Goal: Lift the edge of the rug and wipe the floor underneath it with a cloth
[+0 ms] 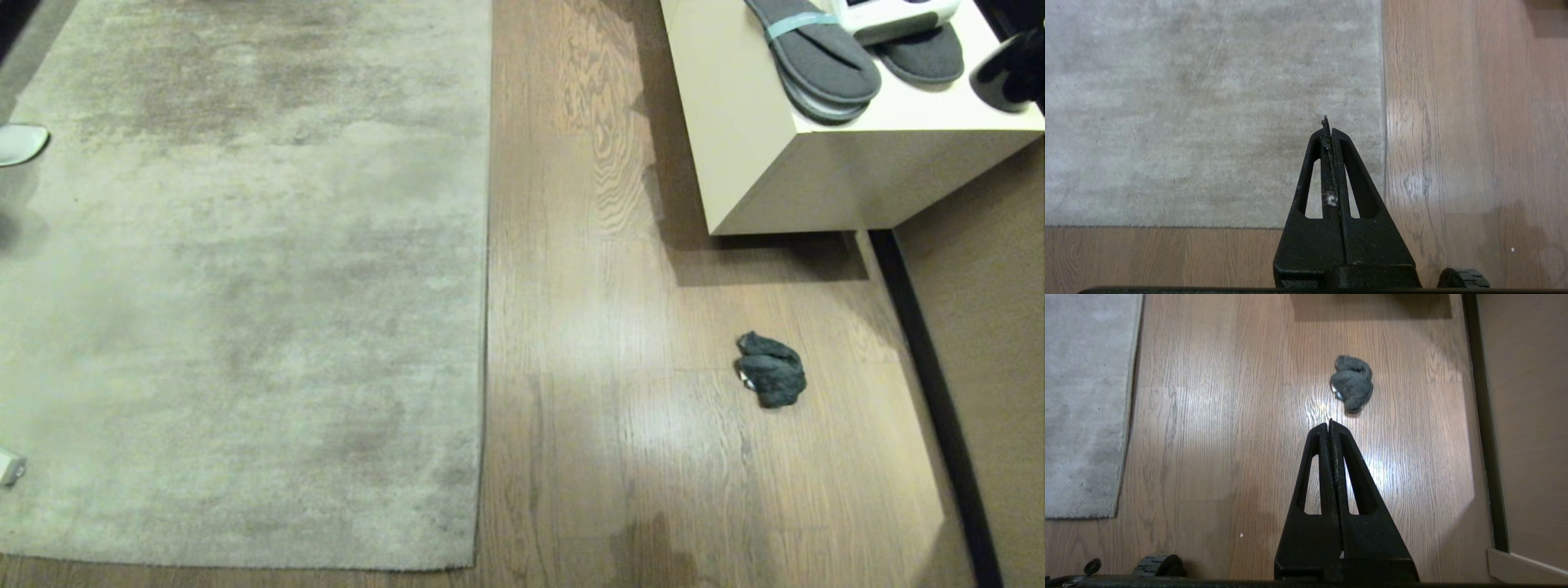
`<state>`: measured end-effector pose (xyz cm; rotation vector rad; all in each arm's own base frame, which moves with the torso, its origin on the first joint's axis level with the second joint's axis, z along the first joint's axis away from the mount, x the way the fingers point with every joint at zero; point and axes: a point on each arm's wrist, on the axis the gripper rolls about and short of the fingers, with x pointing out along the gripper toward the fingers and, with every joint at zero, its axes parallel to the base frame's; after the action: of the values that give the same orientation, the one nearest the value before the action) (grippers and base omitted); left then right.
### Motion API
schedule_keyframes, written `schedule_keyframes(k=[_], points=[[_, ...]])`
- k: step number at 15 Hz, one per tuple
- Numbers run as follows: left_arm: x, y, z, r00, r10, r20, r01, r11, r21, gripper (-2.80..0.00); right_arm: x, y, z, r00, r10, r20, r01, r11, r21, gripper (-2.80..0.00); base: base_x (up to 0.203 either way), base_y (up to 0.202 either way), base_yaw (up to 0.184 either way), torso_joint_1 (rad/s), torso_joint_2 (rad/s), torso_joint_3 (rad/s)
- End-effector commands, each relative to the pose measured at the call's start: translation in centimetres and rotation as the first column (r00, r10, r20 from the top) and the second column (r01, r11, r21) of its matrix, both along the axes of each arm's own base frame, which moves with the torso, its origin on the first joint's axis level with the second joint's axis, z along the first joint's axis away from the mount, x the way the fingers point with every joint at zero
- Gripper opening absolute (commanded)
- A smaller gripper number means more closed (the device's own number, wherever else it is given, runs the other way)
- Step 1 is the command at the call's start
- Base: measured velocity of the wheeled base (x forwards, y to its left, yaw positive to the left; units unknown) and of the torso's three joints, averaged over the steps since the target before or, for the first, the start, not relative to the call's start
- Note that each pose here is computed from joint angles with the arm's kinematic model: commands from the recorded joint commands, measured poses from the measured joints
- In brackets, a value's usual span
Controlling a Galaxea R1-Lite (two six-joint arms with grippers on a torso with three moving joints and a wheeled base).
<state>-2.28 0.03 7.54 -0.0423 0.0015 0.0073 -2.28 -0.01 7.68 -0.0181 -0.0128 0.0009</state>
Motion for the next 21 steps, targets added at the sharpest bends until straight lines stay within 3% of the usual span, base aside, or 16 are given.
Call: schedule_keyframes(k=[1, 21], points=[[0.01, 0.0, 0.0, 1.0, 0.0, -0.001, 0.0, 1.0, -0.001, -2.8, 0.01, 0.0, 0.01, 1.0, 0.0, 0.0, 0.0, 1.0, 0.0, -2.8, 0.0, 0.0, 0.0, 0.0, 0.0, 0.203], [0.01, 0.0, 0.0, 1.0, 0.0, -0.001, 0.0, 1.0, 0.002, -2.8, 0.01, 0.0, 0.01, 1.0, 0.0, 0.0, 0.0, 1.0, 0.0, -2.8, 0.0, 0.0, 0.0, 0.002, 0.0, 0.202]])
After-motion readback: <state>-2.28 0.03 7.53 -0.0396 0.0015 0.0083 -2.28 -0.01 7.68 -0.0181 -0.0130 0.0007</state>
